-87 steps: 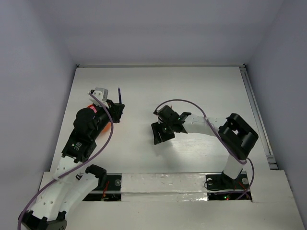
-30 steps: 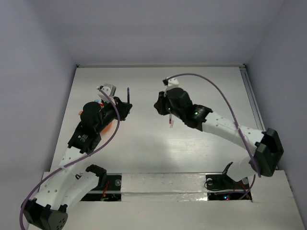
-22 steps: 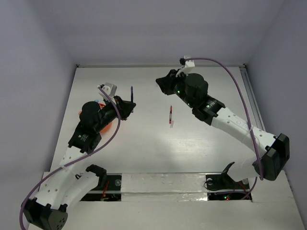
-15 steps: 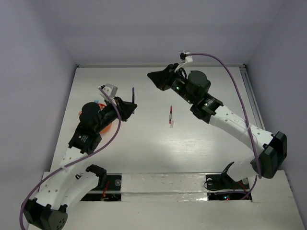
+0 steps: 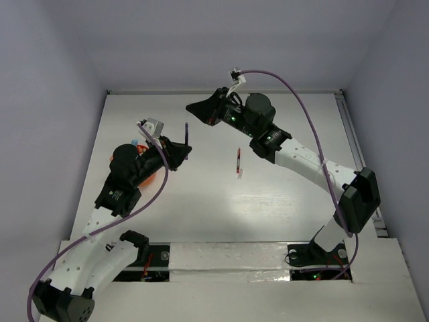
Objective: Sort the stationery into containers
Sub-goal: Close the pen cap on the pen.
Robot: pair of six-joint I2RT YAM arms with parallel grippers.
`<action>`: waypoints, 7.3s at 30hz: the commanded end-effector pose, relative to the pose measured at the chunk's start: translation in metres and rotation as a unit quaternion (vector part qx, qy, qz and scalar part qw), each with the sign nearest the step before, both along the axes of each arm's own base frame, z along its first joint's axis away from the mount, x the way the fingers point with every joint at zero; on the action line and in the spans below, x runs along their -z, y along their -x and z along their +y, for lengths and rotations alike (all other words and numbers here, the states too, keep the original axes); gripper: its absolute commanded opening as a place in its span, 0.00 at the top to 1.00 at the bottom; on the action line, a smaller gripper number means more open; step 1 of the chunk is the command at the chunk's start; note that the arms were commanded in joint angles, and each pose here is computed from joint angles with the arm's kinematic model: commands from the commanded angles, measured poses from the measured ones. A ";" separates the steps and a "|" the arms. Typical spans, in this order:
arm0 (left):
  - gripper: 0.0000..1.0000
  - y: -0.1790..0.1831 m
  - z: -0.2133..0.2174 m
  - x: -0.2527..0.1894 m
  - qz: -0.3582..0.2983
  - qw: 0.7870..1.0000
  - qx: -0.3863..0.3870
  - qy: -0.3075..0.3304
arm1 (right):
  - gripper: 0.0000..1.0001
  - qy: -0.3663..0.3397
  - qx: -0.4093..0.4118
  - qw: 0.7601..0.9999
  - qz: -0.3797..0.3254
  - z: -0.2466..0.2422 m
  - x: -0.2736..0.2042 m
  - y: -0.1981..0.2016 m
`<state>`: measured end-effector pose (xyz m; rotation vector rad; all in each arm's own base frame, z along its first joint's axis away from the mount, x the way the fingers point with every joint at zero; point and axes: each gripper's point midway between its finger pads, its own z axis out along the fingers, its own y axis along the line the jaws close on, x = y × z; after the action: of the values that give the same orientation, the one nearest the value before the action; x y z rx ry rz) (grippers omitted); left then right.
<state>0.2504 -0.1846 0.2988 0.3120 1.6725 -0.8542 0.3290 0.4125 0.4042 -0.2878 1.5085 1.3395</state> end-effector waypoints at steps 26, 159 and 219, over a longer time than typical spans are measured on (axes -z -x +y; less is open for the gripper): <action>1.00 -0.005 0.004 -0.012 -0.025 1.000 -0.004 0.008 | 1.00 -0.042 -0.062 0.996 -0.041 0.007 -0.038 0.024; 1.00 0.002 0.006 -0.018 -0.038 0.999 0.001 0.017 | 1.00 0.007 -0.024 0.997 -0.066 0.011 -0.022 0.021; 1.00 0.016 -0.005 -0.127 -0.116 0.983 0.047 0.133 | 1.00 0.069 -0.167 0.981 0.074 -0.005 0.118 0.106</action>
<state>0.2260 -0.2028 0.2924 0.3145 1.7735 -1.0883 0.2760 0.3911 0.3629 -0.3519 1.4713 1.4214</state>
